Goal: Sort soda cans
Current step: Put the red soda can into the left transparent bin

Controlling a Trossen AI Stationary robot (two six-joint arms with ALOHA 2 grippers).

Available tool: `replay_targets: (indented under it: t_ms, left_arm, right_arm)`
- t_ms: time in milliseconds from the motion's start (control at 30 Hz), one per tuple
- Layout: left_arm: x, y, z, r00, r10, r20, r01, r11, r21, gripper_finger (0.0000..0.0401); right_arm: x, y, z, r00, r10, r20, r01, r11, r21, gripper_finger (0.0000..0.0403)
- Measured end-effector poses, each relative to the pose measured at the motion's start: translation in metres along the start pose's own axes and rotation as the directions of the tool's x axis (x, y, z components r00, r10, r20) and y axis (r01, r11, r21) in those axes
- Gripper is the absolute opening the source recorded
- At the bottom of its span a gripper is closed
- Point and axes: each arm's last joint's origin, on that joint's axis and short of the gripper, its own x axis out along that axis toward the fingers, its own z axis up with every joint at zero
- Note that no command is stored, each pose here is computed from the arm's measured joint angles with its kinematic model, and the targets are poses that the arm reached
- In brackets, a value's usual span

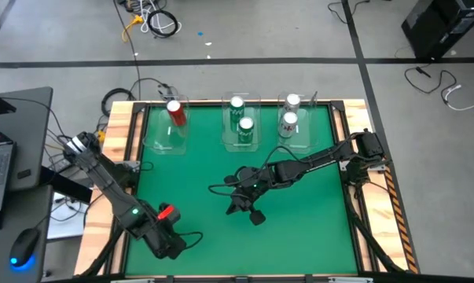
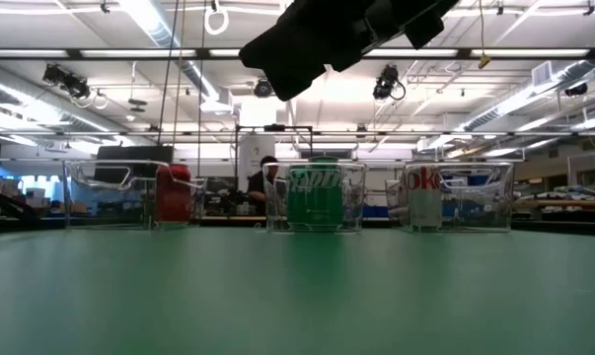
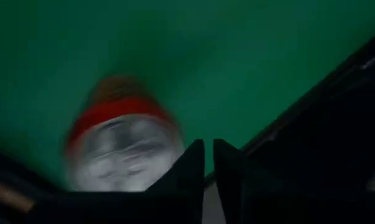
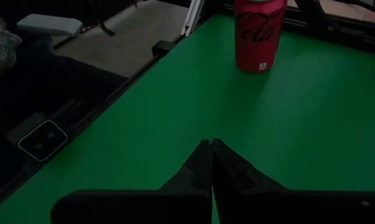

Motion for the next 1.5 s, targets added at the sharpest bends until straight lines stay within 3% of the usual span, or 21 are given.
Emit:
replay_targets:
  t_ms: [267,433,667,800,900,1233,1500]
  left_arm:
    - [-0.002,-0.002,0.011,1.000,0.004,-0.013,-0.004,0.999,0.043,0.0066]
    - [-0.009,-0.004,0.010,0.993,0.009,-0.122,-0.005,0.999,0.036,0.0067]
    - [-0.029,0.001,0.013,0.994,0.098,-0.054,-0.095,0.994,0.052,0.0064]
    - [-0.029,0.003,0.011,0.987,0.117,-0.108,-0.111,0.992,0.058,0.0079]
    - [-0.029,0.007,0.010,0.975,0.163,-0.149,-0.156,0.986,0.057,0.0106]
    - [-0.027,0.012,0.012,0.970,0.223,-0.093,-0.220,0.974,0.047,0.0227]
    - [-0.012,0.013,0.006,0.928,0.359,-0.101,-0.359,0.933,0.017,0.0312]
  right_arm:
    - [0.000,0.000,0.000,1.000,0.000,0.000,0.000,1.000,0.000,0.0010]
    - [0.000,0.000,0.000,1.000,0.000,0.000,0.000,1.000,0.000,0.0010]
    - [0.000,0.000,0.000,1.000,0.000,0.000,0.000,1.000,0.000,0.0010]
    - [0.000,0.000,0.000,1.000,0.001,-0.001,-0.001,1.000,0.000,0.0009]
    - [0.000,0.000,-0.001,1.000,0.001,-0.005,-0.001,1.000,-0.008,0.0009]
    - [0.000,0.000,-0.002,1.000,0.003,-0.018,-0.004,1.000,-0.011,0.0009]
    - [0.000,0.001,-0.003,1.000,0.006,-0.030,-0.006,1.000,-0.011,0.0009]
